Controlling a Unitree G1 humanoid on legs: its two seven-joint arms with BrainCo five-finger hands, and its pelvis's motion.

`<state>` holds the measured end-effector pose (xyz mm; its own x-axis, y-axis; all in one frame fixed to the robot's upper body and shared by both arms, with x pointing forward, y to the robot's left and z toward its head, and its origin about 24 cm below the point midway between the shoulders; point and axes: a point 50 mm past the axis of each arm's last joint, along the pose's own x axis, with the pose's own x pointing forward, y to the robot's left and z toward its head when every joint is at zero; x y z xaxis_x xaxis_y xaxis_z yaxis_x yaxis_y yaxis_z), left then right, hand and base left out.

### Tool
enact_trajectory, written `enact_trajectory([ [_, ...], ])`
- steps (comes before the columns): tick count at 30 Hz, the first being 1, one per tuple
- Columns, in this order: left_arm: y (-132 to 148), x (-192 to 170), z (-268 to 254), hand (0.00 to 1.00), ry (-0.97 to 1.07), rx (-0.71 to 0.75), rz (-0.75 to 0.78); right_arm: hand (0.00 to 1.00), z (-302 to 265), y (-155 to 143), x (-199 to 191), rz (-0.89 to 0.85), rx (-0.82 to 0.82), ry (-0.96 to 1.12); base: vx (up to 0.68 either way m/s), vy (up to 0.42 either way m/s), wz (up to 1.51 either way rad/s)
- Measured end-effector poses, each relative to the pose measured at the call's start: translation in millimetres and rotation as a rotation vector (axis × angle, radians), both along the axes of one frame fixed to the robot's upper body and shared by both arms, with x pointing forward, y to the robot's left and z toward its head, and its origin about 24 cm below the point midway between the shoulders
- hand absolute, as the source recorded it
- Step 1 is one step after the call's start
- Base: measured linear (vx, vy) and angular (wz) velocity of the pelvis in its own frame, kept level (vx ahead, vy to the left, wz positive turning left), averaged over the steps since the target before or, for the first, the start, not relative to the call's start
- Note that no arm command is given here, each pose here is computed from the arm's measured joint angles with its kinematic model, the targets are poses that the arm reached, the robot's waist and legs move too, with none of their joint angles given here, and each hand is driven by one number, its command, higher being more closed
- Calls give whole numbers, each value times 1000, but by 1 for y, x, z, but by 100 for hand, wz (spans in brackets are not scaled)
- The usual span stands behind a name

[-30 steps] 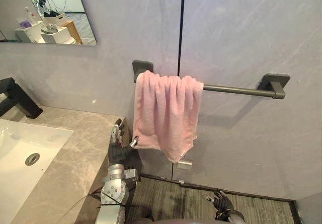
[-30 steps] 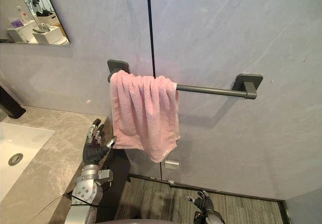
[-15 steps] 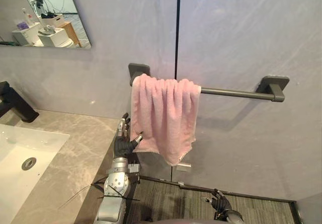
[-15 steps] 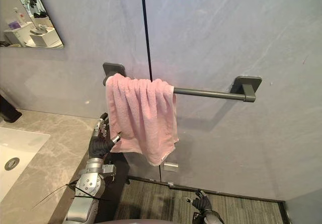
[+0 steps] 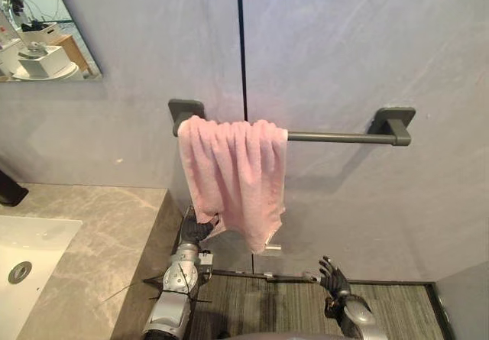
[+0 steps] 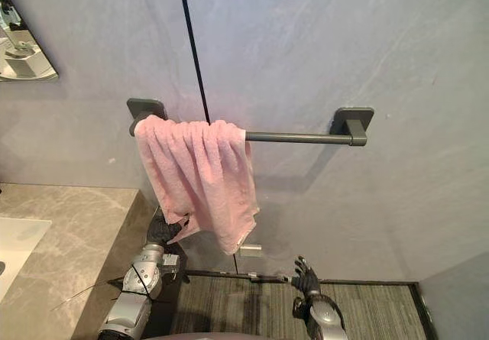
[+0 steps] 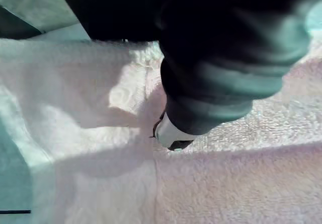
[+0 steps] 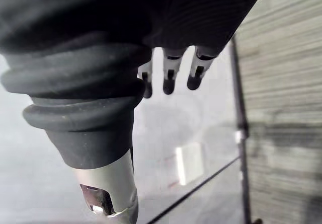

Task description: Organize washtable

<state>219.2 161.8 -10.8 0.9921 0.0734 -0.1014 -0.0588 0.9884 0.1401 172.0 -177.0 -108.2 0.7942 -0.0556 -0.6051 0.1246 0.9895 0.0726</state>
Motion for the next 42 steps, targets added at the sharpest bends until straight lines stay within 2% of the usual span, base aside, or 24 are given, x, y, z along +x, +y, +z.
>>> enact_trajectory([
  [6, -1, 6, 5, 100, -24, -3, -3, 0, 58, 11, 38, 70, -17, -323, -38, 3, -12],
  [12, -13, 10, 20, 100, -90, -10, -66, 0, 99, 18, 48, 155, -47, -526, -23, -1, -15],
  [18, -20, 16, 32, 100, -140, -18, -110, 0, 126, 31, 52, 246, -39, -655, -7, -6, -4],
  [23, -28, 17, 39, 100, -170, -49, -133, 0, 133, 50, 56, 354, -10, -686, 0, 0, 0],
  [31, -40, 14, 38, 100, -161, -70, -178, 0, 140, 66, 64, 421, 52, -716, -12, -7, 1],
  [32, -42, 14, 38, 100, -158, -84, -184, 100, 140, 68, 64, 431, 69, -714, 0, 0, 0],
  [42, -47, 11, 31, 100, -123, -159, -169, 100, 123, 78, 71, 473, 92, -633, -13, -13, 11],
])
